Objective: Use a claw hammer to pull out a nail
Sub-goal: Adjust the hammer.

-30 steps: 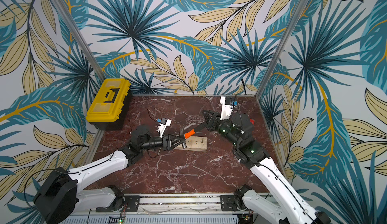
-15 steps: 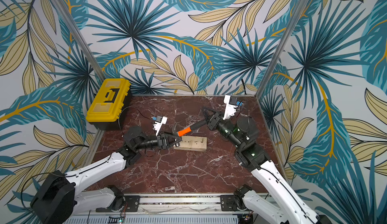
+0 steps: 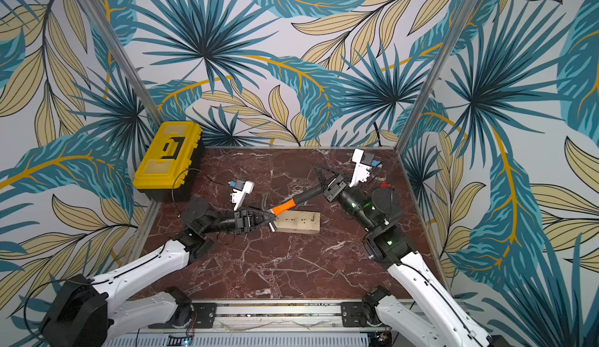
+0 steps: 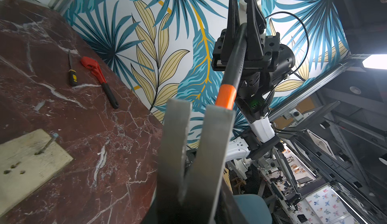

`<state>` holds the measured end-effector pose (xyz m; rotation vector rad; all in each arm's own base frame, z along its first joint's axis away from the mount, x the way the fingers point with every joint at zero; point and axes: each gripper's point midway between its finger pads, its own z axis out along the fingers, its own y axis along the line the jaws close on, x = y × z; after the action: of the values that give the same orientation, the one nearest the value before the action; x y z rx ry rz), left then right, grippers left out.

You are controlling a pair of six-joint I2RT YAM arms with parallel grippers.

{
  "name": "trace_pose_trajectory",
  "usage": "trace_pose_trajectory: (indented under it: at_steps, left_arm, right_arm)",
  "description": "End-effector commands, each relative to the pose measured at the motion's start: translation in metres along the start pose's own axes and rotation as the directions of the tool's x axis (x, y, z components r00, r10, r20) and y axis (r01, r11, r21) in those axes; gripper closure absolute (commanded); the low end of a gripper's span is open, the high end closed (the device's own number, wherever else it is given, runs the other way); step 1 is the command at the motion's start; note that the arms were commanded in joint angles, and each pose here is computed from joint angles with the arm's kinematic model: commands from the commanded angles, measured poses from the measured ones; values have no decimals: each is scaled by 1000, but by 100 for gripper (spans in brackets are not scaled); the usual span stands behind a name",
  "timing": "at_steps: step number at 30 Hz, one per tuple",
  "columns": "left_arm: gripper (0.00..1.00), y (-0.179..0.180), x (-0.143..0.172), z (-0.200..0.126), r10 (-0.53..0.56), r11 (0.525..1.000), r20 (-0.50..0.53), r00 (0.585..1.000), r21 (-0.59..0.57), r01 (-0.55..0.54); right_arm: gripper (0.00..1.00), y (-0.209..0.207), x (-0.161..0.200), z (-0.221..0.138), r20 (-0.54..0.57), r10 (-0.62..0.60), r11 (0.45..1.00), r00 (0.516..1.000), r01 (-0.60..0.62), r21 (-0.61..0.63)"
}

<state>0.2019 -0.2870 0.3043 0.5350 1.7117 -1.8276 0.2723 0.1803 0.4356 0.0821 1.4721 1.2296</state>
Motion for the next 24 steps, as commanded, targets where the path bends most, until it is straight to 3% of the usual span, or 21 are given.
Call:
trace_pose_trajectory:
  at_steps: [1, 4, 10, 15, 24]
  left_arm:
    - [92, -11, -13, -5, 74, 997, 59, 995, 11, -75]
    - [100, -11, -13, -9, 79, 997, 70, 994, 5, -79]
    - [100, -15, -16, -13, 92, 996, 91, 992, 1, -92]
    - [100, -16, -18, -17, 99, 995, 109, 989, -6, -99]
    - [100, -18, -21, -23, 107, 994, 132, 985, -14, -106]
  right_arm:
    - [100, 1, 11, 1, -44, 24, 999, 999, -25, -30]
    - [99, -11, 21, 0, -73, 39, 999, 997, -38, 15]
    - [73, -11, 34, -4, -143, 39, 999, 989, -36, 20]
    - [61, -9, 51, -10, -258, 12, 1000, 966, -7, 19]
    - [49, 3, 73, -14, -401, 22, 999, 916, -40, -37]
